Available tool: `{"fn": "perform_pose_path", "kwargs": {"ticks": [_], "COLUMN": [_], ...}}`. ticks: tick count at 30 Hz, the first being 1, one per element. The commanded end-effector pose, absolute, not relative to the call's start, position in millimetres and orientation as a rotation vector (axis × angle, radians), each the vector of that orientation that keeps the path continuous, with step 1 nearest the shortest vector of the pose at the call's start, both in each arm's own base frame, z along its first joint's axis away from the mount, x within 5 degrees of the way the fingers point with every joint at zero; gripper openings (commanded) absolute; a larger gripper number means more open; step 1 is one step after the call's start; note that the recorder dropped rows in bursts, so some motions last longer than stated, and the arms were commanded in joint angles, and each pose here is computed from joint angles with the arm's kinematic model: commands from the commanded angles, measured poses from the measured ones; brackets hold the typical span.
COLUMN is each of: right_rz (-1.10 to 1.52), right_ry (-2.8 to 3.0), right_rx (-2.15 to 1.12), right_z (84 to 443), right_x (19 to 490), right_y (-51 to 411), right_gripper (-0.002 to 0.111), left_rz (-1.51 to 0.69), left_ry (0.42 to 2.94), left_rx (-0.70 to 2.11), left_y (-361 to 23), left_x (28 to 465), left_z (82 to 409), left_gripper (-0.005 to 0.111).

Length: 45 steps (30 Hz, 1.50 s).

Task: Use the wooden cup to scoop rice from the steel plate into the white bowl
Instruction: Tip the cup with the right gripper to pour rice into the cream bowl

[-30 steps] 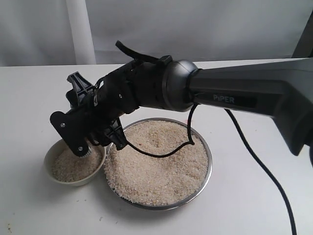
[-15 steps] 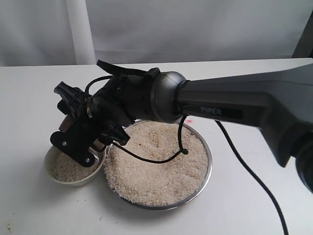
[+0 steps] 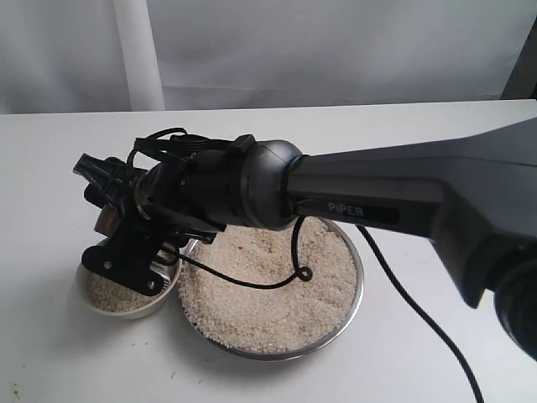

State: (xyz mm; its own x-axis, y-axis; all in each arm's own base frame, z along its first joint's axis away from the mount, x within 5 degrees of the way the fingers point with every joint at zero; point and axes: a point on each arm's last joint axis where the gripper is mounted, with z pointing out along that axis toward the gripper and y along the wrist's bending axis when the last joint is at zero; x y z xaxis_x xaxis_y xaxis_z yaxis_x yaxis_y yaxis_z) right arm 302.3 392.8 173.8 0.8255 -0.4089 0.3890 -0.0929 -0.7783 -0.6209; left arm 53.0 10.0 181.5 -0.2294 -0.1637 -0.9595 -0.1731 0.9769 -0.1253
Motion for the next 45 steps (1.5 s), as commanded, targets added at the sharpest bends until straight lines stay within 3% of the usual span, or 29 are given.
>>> {"fn": "perform_pose_path", "kwargs": {"ticks": [1, 28, 45], "right_rz": [-0.728, -0.835, -0.73], "right_ry": [0.351, 0.299, 0.457], "right_rx": [-2.364, -2.371, -2.336], "right_z": [181.8, 183.5, 184.9], "right_x": [300.8, 293.9, 291.9], "right_y": [396.9, 401.8, 401.2], "right_gripper": [0.0, 0.0, 0.0], "left_rz": [-0.001, -0.001, -0.001], "left_ry": [1.797, 1.797, 1.797], "left_rx": [-0.248, -0.248, -0.248], "left_y": [9.6, 9.6, 9.6], "left_x": [53.0, 53.0, 53.0], "left_z": [183.3, 183.3, 183.3], "left_gripper": [0.0, 0.0, 0.0]}}
